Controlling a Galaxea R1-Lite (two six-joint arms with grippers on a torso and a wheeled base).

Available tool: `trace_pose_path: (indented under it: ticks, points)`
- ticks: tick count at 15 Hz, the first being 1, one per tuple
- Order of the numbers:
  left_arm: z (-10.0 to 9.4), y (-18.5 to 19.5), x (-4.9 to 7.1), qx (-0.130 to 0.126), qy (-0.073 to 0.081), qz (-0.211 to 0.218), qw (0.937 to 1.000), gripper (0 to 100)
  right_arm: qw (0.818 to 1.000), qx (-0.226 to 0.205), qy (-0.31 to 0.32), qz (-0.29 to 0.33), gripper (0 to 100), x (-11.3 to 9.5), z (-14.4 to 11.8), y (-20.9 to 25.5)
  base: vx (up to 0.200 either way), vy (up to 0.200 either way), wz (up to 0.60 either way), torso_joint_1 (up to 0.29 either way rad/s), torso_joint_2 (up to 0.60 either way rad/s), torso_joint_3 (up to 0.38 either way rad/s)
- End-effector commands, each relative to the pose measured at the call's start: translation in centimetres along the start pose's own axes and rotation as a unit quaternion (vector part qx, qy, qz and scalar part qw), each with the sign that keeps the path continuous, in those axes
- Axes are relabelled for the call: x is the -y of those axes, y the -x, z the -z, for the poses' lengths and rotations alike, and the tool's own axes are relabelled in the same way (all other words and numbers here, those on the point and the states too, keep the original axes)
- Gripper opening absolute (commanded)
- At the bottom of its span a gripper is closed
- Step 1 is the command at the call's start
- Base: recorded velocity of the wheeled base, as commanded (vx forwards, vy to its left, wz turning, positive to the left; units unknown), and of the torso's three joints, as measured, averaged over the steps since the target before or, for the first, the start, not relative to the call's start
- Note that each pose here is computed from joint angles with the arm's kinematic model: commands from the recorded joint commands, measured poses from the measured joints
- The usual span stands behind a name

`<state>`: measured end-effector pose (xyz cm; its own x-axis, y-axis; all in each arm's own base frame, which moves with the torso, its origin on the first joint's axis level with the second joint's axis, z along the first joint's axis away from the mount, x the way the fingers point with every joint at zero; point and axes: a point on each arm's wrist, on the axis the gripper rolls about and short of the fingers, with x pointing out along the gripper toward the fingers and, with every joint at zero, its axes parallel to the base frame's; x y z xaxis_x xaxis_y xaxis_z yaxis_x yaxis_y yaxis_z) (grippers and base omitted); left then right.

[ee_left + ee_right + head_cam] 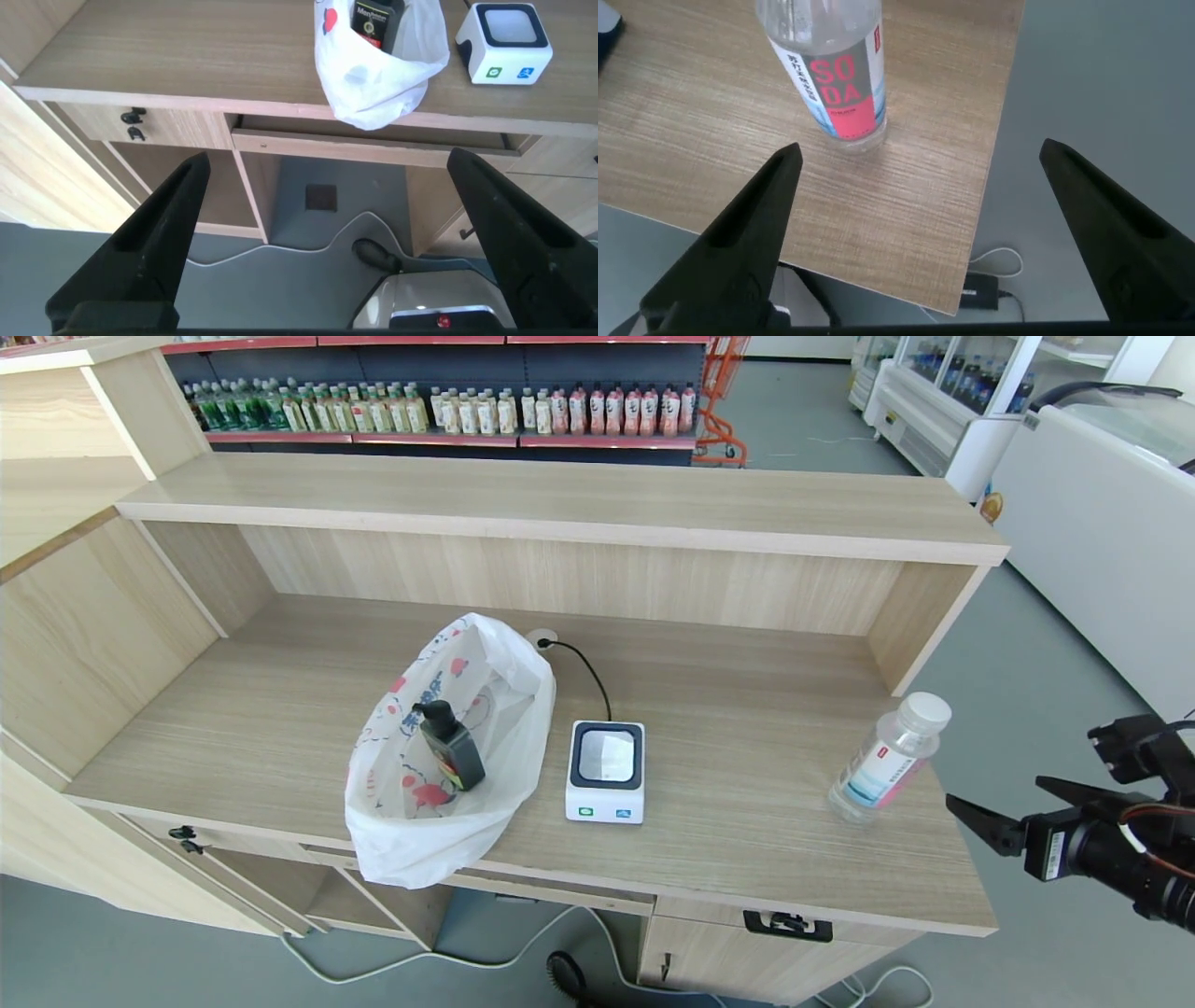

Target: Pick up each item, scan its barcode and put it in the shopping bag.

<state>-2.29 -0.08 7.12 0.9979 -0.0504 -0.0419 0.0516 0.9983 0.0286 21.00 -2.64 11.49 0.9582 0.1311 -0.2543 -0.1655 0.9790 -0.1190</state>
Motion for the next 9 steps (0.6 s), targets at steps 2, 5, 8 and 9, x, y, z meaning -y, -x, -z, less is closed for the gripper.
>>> trace_pose_path:
  ticks: [2,5,8,9]
  points:
    - [0.0,0.0,0.0,0.0,0.0,0.0,1.0,100,1.0,-0.002,0.005,-0.023,100,-0.5,0.0,-2.1,0.0,0.0,0.0,0.0,0.0,0.0]
    - [0.0,0.0,0.0,0.0,0.0,0.0,1.0,100,0.999,-0.003,0.008,-0.04,100,-1.0,-0.1,-3.4,0.0,0.0,0.0,0.0,0.0,0.0]
    - [0.0,0.0,0.0,0.0,0.0,0.0,1.0,100,0.998,0.0,0.015,-0.053,100,-1.5,-0.2,-4.4,0.0,0.0,0.0,0.0,0.0,0.0]
    - [0.0,0.0,0.0,0.0,0.0,0.0,1.0,100,0.998,0.001,0.016,-0.055,100,-1.5,-0.3,-4.7,0.0,0.0,0.0,0.0,0.0,0.0]
